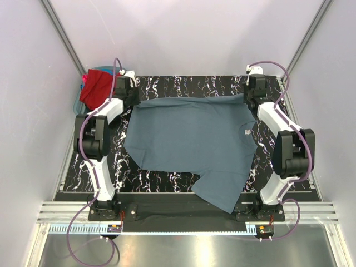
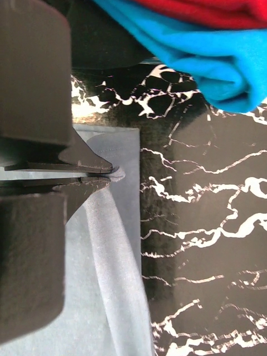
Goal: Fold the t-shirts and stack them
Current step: Fold the tshirt
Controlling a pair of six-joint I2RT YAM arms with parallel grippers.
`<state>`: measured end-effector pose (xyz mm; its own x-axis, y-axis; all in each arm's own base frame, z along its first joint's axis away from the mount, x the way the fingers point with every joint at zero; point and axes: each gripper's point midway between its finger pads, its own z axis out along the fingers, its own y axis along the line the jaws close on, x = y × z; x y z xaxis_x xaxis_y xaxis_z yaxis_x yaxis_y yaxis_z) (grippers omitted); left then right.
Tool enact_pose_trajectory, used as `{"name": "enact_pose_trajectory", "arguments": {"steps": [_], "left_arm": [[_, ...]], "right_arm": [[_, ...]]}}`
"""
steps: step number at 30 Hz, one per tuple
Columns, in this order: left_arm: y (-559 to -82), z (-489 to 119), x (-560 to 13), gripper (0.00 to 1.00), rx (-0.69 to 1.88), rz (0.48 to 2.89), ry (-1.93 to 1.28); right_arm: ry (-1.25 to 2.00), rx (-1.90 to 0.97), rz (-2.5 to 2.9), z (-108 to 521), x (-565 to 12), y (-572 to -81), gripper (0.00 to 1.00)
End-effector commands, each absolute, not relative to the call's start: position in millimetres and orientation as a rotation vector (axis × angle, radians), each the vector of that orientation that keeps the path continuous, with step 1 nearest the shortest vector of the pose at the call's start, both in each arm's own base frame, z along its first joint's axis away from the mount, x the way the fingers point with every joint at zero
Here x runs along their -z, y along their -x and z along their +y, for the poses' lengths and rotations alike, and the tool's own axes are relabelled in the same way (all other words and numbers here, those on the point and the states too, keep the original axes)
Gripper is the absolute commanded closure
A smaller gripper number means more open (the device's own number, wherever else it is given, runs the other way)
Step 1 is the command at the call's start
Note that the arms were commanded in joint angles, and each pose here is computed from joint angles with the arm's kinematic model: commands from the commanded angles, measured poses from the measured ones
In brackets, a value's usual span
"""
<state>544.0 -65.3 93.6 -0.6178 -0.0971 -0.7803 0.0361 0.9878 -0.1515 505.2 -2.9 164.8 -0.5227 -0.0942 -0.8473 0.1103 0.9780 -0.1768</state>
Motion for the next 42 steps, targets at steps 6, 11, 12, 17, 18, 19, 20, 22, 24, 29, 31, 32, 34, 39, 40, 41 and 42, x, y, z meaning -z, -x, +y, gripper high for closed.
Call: {"name": "enact_pose_trajectory", "arguments": {"steps": [6,11,12,17,18,19,20,22,24,29,31,32,34,39,40,41,42], "left_arm": [[-553.7,-50.2,-133.6,1.00,0.129,2.105,0.051],[-554.3,-45.7,-130.7,1.00,0.127,2.111,0.059],[-555.1,-45.5,-131.6,1.00,0.125,2.109,0.060],[-554.8,-45.2,-128.9,1.00,0.124,2.117,0.063],[-554.4,-45.5,-128.7,1.00,0.125,2.120,0.062],[-553.4,-45.4,-127.1,1.00,0.125,2.125,0.062],[-552.6,-45.4,-125.0,1.00,0.125,2.131,0.064],[-550.1,-45.0,-122.0,1.00,0.124,2.141,0.067],[-549.0,-45.0,-121.7,1.00,0.124,2.143,0.069],[-548.1,-45.3,-118.7,1.00,0.128,2.164,0.080],[-544.8,-45.1,-119.3,1.00,0.127,2.172,0.080],[-543.8,-44.9,-118.5,1.00,0.125,2.175,0.077],[-539.7,-40.3,-118.6,1.00,0.096,2.177,0.083],[-531.7,-41.2,-119.8,1.00,0.089,2.179,0.035],[-530.6,-40.9,-122.1,1.00,0.086,2.173,0.028],[-529.1,-40.5,-125.6,1.00,0.082,2.166,0.014],[-526.8,-40.2,-124.7,1.00,0.080,2.162,0.010]], "right_arm": [[-0.056,0.225,2.057,-5.6,-193.4,-480.9,1.00],[-0.073,0.231,2.042,-8.6,-204.7,-466.6,1.00],[-0.069,0.226,2.050,-7.8,-202.7,-463.5,1.00],[-0.082,0.191,2.066,-4.4,-199.5,-450.0,1.00],[-0.087,0.186,2.087,-4.0,-191.8,-444.8,1.00],[-0.092,0.183,2.089,-4.4,-190.2,-441.9,1.00],[-0.095,0.183,2.086,-4.9,-191.5,-438.5,1.00],[-0.099,0.177,2.105,-4.0,-183.1,-430.9,1.00],[-0.106,0.171,2.108,-4.0,-182.4,-423.8,1.00],[-0.104,0.168,2.132,-4.1,-175.7,-411.7,1.00],[-0.120,0.159,2.148,-3.4,-170.4,-407.1,1.00],[-0.130,0.154,2.138,-3.5,-173.5,-406.2,1.00],[-0.138,0.165,2.135,-5.9,-173.8,-403.5,1.00],[-0.133,0.163,2.128,-5.4,-178.7,-400.2,1.00],[-0.138,0.160,2.126,-5.3,-179.5,-399.4,1.00],[-0.139,0.157,2.123,-5.0,-180.9,-398.9,1.00],[-0.140,0.158,2.124,-5.7,-180.8,-397.5,1.00]]}}
